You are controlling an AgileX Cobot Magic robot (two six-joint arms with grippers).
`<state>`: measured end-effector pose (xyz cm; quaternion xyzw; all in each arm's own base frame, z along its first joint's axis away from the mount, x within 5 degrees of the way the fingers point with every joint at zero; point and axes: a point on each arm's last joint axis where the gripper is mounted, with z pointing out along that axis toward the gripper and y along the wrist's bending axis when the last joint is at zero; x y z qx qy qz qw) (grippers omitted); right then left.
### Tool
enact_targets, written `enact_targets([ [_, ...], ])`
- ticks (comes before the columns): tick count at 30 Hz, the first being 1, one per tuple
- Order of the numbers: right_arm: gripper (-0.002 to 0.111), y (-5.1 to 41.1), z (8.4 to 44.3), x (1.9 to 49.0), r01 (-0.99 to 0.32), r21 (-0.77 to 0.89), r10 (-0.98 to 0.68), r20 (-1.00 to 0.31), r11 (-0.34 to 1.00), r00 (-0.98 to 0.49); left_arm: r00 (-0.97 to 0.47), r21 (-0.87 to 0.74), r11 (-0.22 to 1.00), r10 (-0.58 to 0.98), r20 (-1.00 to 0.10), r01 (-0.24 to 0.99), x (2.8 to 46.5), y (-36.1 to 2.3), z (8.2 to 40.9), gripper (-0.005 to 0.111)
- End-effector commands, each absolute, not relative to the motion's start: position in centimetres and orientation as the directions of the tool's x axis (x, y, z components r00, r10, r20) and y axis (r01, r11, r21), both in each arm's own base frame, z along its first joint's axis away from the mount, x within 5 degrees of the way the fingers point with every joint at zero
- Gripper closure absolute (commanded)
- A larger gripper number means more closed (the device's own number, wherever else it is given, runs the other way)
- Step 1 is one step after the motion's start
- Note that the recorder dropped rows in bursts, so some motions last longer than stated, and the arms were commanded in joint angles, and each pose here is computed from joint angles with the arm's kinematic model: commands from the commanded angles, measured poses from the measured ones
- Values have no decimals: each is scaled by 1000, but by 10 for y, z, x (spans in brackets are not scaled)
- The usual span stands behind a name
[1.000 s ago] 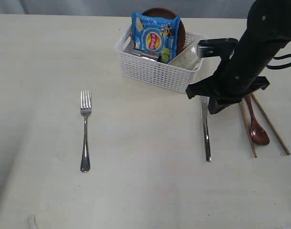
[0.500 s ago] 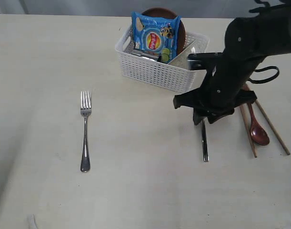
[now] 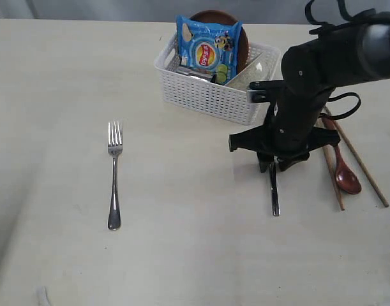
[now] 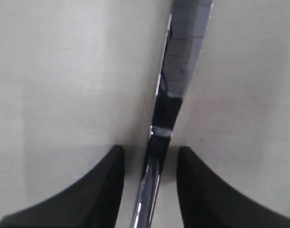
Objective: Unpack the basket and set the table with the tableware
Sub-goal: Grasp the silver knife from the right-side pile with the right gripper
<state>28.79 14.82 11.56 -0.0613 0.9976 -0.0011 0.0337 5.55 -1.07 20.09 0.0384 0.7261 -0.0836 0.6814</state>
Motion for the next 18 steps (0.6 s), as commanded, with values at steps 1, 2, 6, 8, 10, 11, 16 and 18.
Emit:
enact_targets([
  [1, 72, 145, 90, 286, -132, -43, -132, 7, 990, -991, -61, -64, 983, -54, -997, 170, 55, -11, 201, 107],
  [2, 74, 145, 85, 286, -139, -48, -138, 22, 989, -990, -61, -64, 983, -54, -997, 170, 55, -11, 201, 107],
  [6, 93, 145, 74, 284, -172, -52, -169, 60, 984, -984, -61, -64, 983, -54, -997, 170, 55, -11, 201, 107],
  [8, 107, 144, 70, 284, -173, -55, -169, 69, 983, -983, -61, -64, 983, -54, -997, 170, 55, -11, 201, 107],
  [10, 109, 144, 70, 284, -180, -55, -176, 69, 982, -982, -61, -64, 983, -54, -997, 170, 55, -11, 201, 107],
  [11, 109, 145, 71, 284, -185, -54, -182, 68, 981, -981, -61, -64, 983, -54, -997, 170, 55, -11, 201, 107],
  [16, 109, 144, 77, 283, -191, -53, -188, 64, 980, -980, -61, -64, 983, -54, -997, 170, 55, -11, 201, 107],
  [18, 109, 144, 83, 283, -191, -51, -188, 61, 980, -980, -61, -64, 983, -54, -997, 170, 55, -11, 201, 107],
])
